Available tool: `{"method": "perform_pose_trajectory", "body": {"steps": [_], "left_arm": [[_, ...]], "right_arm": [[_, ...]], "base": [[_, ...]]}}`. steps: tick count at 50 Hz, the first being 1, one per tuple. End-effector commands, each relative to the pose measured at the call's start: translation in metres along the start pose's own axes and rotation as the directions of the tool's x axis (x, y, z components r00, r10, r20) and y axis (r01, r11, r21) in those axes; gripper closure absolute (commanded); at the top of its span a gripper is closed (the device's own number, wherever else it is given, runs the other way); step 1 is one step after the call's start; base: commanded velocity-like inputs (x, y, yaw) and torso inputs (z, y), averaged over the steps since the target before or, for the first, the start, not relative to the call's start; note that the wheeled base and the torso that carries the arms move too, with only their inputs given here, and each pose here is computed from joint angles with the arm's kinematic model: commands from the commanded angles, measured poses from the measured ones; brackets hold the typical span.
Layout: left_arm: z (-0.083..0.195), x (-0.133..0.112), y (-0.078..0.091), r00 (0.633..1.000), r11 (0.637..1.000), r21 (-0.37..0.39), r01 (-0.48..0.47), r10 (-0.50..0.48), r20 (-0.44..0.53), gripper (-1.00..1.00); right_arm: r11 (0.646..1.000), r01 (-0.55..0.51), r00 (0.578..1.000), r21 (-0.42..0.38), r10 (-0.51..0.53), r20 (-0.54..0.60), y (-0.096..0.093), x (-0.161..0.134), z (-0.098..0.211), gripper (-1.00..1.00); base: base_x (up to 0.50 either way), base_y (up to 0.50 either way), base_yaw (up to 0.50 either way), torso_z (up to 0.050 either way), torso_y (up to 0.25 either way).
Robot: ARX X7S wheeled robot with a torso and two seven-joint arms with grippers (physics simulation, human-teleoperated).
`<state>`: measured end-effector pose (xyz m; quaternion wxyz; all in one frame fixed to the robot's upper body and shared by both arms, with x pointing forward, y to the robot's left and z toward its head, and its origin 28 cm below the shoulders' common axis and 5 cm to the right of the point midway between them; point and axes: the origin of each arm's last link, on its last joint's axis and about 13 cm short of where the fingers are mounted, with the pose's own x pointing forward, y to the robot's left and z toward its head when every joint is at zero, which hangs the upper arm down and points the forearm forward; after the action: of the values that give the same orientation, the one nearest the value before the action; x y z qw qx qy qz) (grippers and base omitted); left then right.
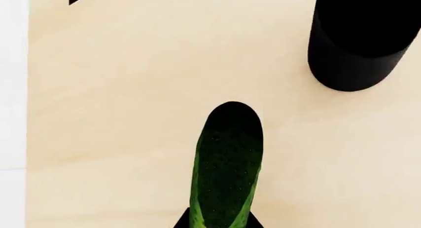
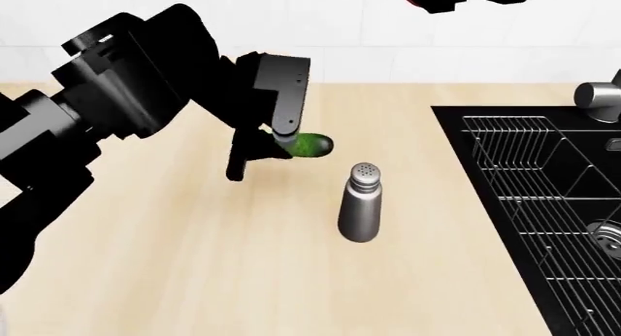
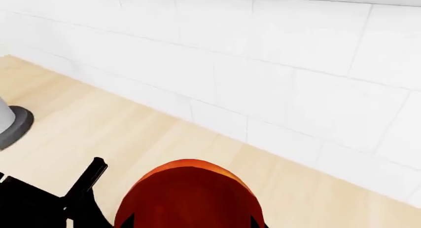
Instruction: Pick up the fruits and vegetables and place them in the sink. Turn on the sink faucet to wash them. Then turn the sink off and put them in the tray.
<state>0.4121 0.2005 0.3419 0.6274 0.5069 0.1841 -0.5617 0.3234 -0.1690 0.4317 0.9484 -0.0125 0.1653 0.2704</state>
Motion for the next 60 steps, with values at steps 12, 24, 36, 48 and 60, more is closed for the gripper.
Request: {"method": "perform_pose_trajectory", "body": {"steps": [12, 24, 36, 48, 60], "left_arm": [[-0.002, 0.006, -0.008, 0.746, 0.757, -0.442, -0.481, 0.619, 0.248, 1.00], [-0.001, 0.011, -0.011, 0.579, 0.651, -0.677, -0.342, 0.714, 0.394, 1.00], [-0.001, 0.013, -0.010, 0.466, 0.648, -0.694, -0.313, 0.742, 0.482, 1.00], [-0.001, 0.014, -0.008, 0.327, 0.620, -0.695, -0.364, 0.784, 0.527, 1.00], [-0.001, 0.014, -0.007, 0.270, 0.601, -0.691, -0.402, 0.799, 0.537, 1.00]], "right_arm": [[0.999, 0.017, 0.979, 0.034, -0.024, 0.200, 0.013, -0.043, -0.004, 1.00], [1.000, -0.005, 0.949, -0.008, 0.008, 0.315, 0.030, -0.065, 0.004, 1.00], [1.000, 0.016, 0.929, -0.016, -0.009, 0.370, 0.034, -0.075, 0.009, 1.00], [0.999, 0.029, 0.925, -0.028, -0.016, 0.381, 0.038, -0.079, 0.008, 1.00], [0.997, 0.042, 0.911, -0.065, -0.011, 0.413, 0.043, -0.078, 0.002, 1.00]], "base": [[0.00, 0.00, 0.00, 0.000, 0.000], [0.00, 0.00, 0.00, -0.002, 0.010], [-0.12, 0.00, 0.00, -0.037, 0.226], [-0.50, 0.02, 0.00, 0.000, 0.000], [-0.50, 0.09, 0.00, 0.000, 0.000]]}}
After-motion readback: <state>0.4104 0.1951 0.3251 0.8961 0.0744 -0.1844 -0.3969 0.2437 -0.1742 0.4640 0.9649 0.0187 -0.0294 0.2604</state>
